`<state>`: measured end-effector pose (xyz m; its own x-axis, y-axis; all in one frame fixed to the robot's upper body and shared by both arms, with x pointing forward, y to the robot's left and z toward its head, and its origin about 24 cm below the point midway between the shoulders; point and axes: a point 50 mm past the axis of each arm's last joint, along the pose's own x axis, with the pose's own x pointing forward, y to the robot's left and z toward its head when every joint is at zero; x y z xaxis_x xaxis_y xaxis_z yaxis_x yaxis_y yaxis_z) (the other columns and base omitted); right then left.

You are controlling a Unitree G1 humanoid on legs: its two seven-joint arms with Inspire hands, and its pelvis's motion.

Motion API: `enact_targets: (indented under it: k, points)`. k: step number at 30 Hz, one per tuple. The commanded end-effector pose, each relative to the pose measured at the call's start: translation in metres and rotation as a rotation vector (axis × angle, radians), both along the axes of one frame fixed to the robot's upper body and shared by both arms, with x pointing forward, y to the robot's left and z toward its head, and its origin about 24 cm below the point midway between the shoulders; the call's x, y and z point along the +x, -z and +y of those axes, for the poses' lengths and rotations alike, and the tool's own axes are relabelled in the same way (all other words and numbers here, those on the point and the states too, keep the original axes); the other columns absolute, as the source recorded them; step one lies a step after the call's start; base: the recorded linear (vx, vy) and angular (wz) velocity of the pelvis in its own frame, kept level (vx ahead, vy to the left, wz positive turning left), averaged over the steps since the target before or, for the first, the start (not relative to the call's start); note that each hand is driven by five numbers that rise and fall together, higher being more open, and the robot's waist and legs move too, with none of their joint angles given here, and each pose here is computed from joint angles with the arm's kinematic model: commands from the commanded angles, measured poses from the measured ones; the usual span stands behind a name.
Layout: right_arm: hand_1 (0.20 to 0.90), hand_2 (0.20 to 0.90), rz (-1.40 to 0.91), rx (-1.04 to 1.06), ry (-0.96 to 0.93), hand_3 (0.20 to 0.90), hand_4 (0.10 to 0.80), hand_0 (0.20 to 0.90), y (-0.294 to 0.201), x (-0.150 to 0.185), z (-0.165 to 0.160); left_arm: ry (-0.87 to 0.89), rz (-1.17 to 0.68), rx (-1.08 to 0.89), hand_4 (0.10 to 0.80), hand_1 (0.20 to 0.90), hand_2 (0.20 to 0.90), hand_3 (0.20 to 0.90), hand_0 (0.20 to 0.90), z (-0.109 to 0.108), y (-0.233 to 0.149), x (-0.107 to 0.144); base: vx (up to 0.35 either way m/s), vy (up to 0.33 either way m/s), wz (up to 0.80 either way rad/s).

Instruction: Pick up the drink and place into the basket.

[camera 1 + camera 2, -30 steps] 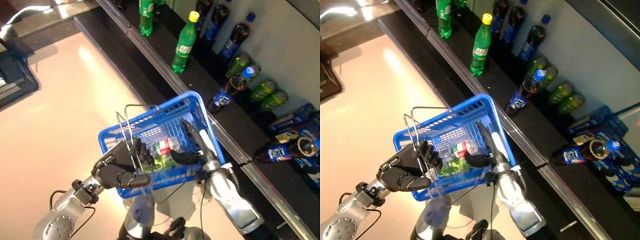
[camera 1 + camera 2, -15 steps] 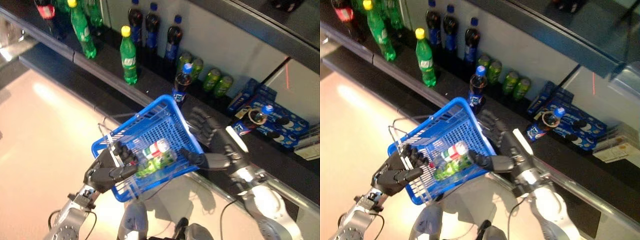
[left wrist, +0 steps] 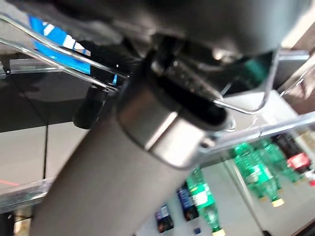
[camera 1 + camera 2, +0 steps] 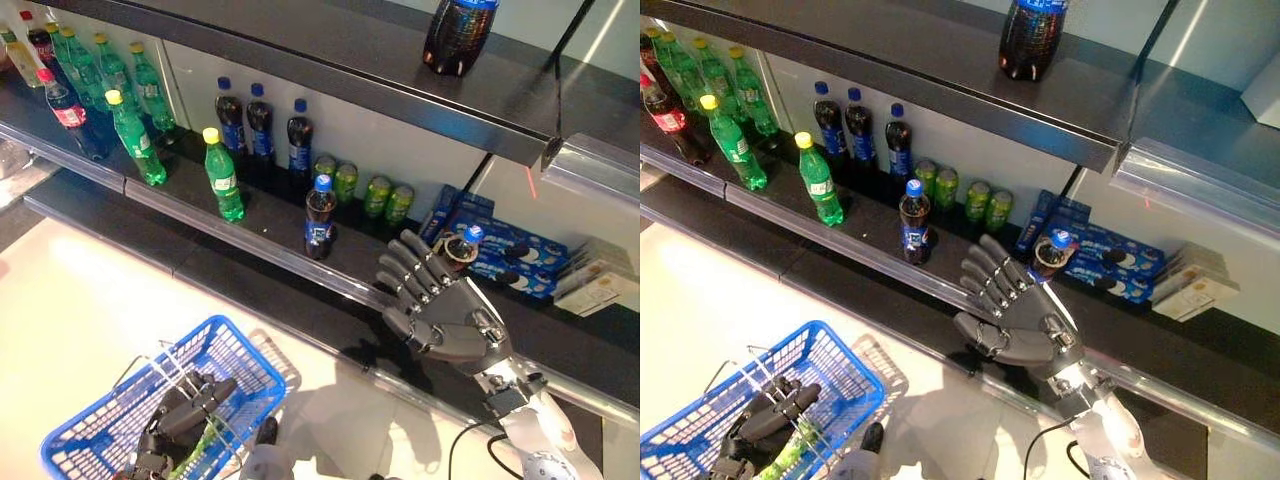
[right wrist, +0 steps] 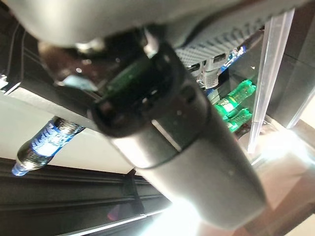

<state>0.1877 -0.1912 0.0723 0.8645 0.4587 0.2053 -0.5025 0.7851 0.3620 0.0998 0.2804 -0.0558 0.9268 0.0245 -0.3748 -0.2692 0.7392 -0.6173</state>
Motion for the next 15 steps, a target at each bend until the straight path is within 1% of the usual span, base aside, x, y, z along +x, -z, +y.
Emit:
enact_targets:
  k: [1,6,8,9,11,13,15]
  points:
    - [0.900,0.900,-0.125,-0.002,-0.028,0.900,0.800,0.900,-0.016,0.006,0.002,0.120,-0.559,0.044,0.100,0.300,0.300,0.200,0.300,-0.017,-0.073,0.072,-0.030,0.046,0.06]
    - [0.900,0.900,0.106,-0.047,-0.005,0.900,0.800,0.900,0.032,-0.001,0.000,-0.037,-0.428,0.052,0.100,0.300,0.300,0.200,0.300,-0.004,-0.049,0.060,-0.028,0.042,-0.01]
    - [0.900,0.900,0.282,-0.096,0.034,0.900,0.800,0.900,0.073,-0.013,-0.001,-0.165,-0.279,0.100,0.100,0.300,0.300,0.200,0.300,0.007,-0.023,0.049,-0.059,0.011,-0.03]
    - [0.900,0.900,0.301,-0.103,0.038,0.900,0.800,0.900,0.078,-0.015,-0.001,-0.173,-0.259,0.108,0.100,0.300,0.300,0.200,0.300,0.008,-0.020,0.048,-0.053,-0.014,0.03]
    - [0.900,0.900,0.397,-0.146,0.081,0.900,0.800,0.900,0.100,-0.022,-0.002,-0.226,-0.136,0.134,0.100,0.300,0.300,0.200,0.300,0.007,-0.002,0.048,-0.066,-0.035,0.25]
    - [0.900,0.900,0.514,-0.193,0.161,0.900,0.800,0.900,0.124,-0.035,-0.006,-0.244,-0.027,0.129,0.100,0.300,0.300,0.200,0.300,0.001,0.018,0.052,-0.045,-0.089,0.77]
    - [0.900,0.900,0.575,-0.243,0.168,0.900,0.800,0.900,0.140,-0.043,-0.009,-0.293,0.020,0.116,0.100,0.300,0.300,0.200,0.300,-0.003,0.027,0.052,-0.053,-0.079,1.46]
